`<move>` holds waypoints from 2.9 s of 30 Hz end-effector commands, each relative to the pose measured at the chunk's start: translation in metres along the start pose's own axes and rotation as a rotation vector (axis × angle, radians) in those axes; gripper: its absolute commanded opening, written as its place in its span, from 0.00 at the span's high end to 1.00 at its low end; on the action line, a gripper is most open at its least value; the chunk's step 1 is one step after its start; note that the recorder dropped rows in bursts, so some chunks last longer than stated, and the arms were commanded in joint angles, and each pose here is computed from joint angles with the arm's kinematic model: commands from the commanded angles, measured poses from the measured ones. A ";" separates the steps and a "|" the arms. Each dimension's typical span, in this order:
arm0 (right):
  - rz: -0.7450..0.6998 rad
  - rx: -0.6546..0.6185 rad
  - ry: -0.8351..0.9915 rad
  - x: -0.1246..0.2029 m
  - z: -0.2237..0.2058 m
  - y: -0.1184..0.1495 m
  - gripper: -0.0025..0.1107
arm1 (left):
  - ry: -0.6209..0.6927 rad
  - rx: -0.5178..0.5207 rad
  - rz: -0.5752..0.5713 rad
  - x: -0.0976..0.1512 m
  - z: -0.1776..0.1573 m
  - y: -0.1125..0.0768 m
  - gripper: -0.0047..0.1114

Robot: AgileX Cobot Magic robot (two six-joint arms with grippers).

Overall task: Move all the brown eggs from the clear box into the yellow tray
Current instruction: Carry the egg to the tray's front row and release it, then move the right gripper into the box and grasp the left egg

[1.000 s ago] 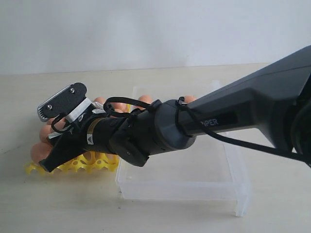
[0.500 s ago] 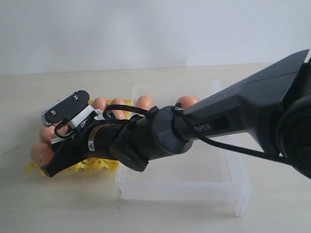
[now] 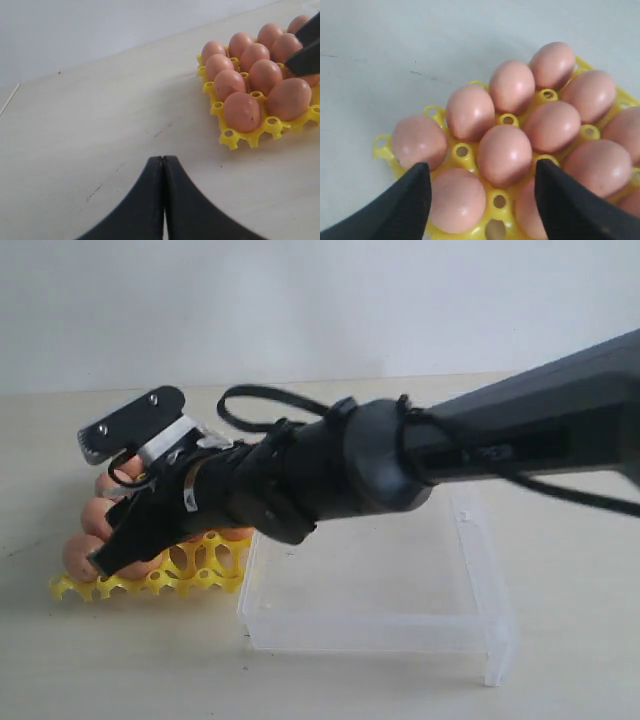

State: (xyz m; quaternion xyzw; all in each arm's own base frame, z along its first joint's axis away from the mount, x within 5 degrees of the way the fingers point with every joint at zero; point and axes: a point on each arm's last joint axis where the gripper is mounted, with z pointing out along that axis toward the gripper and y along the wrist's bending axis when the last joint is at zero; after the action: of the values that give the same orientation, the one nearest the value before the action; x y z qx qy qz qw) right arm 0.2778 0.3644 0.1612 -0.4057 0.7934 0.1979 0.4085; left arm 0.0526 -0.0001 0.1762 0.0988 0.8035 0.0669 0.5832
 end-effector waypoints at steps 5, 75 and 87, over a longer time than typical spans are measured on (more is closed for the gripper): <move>0.395 0.134 0.044 -0.022 -0.045 -0.060 0.46 | -0.015 -0.002 -0.004 -0.002 -0.001 0.000 0.96; 0.639 0.359 0.115 0.007 -0.016 -0.171 0.98 | -0.015 -0.002 -0.004 -0.002 -0.001 0.000 0.96; 0.409 0.226 -0.164 0.006 -0.087 -0.118 0.98 | -0.015 -0.002 -0.004 -0.002 -0.001 0.000 0.96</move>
State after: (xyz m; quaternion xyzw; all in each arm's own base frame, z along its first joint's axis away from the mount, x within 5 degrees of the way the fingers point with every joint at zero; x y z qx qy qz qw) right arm 0.3385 0.2391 0.1978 -0.1588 0.8657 0.2029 0.4291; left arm 0.0526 -0.0001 0.1762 0.0988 0.8035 0.0669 0.5832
